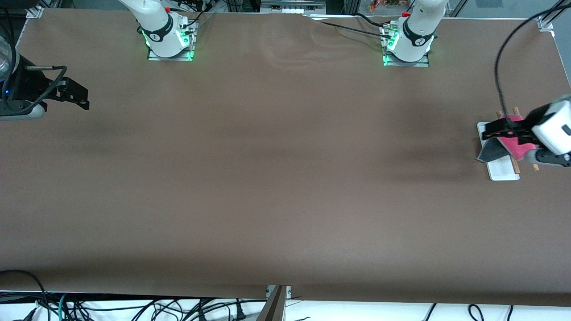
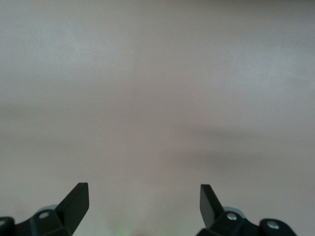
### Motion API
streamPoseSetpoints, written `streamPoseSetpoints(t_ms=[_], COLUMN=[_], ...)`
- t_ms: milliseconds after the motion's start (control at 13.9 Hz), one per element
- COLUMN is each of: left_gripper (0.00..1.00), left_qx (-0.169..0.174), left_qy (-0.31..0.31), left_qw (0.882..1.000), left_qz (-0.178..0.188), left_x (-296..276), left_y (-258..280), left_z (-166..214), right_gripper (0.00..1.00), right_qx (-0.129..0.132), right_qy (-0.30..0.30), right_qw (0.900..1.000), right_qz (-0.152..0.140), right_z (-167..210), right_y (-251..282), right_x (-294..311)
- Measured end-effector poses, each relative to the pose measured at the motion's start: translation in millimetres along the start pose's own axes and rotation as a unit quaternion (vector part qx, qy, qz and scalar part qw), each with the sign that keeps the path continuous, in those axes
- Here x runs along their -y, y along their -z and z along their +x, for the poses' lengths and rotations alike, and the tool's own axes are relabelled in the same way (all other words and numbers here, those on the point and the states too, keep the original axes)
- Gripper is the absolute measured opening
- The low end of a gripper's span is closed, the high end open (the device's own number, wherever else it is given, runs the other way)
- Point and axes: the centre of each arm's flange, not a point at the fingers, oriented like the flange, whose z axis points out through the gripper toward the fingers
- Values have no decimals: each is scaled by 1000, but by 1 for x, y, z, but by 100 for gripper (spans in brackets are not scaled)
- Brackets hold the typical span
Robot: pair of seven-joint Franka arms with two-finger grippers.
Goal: Pass towel and hang on rack
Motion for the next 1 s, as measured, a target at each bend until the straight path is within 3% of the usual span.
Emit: streamPoseSetpoints(t_ms=[143, 358, 645, 1004], left_gripper=[100, 100, 100, 100], left_qx=[-19, -55, -69, -75], left_qy=[15, 60, 94, 89], left_qw=[1000, 997, 993, 993], left_qz=[9, 1, 20, 23], left_x=[-29, -4, 21, 13], left_y=[2, 8, 10, -1], left_z=[5, 12, -5, -32], right_gripper=[100, 100, 100, 100], right_qx=[0, 0, 0, 0], right_qy=[0, 0, 0, 0], right_qw=[1000, 1000, 1000, 1000], right_qz=[0, 0, 0, 0], right_z=[0, 0, 0, 0], right_y=[0, 0, 0, 0], right_x=[0, 0, 0, 0])
